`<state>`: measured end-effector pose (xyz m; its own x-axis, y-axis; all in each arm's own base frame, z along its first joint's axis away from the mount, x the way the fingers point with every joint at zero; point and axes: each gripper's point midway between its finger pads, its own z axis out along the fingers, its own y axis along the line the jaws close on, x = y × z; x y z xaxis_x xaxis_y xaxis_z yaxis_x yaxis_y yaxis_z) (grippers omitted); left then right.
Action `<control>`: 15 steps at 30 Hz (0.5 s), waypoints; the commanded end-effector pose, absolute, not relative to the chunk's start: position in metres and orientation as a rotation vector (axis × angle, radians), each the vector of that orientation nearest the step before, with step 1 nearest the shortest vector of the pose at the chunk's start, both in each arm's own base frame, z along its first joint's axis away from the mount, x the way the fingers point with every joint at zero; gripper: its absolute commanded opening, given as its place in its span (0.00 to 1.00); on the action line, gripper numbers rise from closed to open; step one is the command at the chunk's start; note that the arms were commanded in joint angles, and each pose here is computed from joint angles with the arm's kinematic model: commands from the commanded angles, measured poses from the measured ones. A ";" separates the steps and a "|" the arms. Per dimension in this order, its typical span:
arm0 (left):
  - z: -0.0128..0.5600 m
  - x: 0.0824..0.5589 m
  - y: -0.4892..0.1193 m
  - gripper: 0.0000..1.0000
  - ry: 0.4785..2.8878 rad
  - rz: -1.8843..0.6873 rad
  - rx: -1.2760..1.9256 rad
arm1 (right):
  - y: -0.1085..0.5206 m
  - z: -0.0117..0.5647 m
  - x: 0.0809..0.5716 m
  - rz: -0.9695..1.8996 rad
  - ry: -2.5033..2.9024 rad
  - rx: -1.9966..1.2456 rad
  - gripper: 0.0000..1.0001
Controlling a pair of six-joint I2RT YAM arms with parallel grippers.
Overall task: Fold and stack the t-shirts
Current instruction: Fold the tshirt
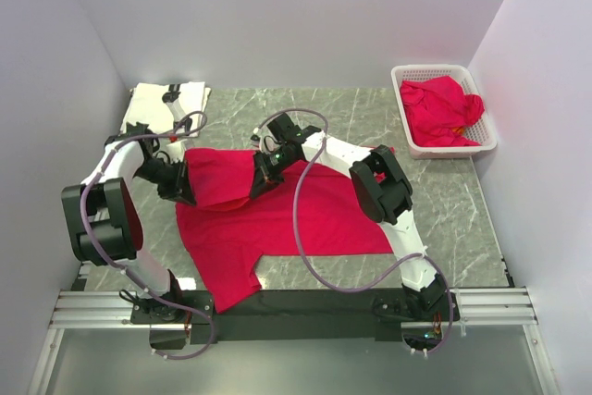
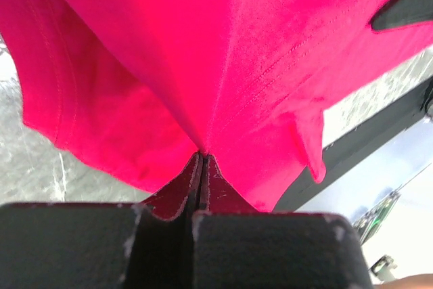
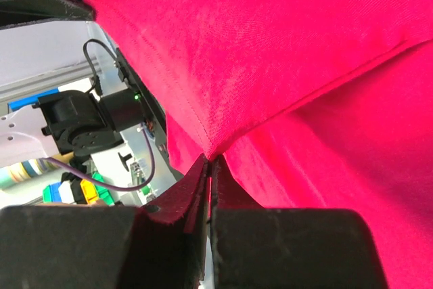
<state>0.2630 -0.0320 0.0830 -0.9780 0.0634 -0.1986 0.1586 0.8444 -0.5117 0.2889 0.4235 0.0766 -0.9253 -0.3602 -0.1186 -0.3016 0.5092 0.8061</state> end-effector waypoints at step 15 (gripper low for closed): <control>0.081 0.230 -0.031 0.01 2.905 -0.787 0.360 | 0.417 0.097 0.273 -1.436 -2.633 0.651 0.00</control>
<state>0.2373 -0.0327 0.0860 -0.9674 0.1715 -0.1862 0.2428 0.8367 -0.4909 0.2804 0.4180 0.0718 -0.9209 -0.3792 -0.0902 -0.2907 0.5141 0.8070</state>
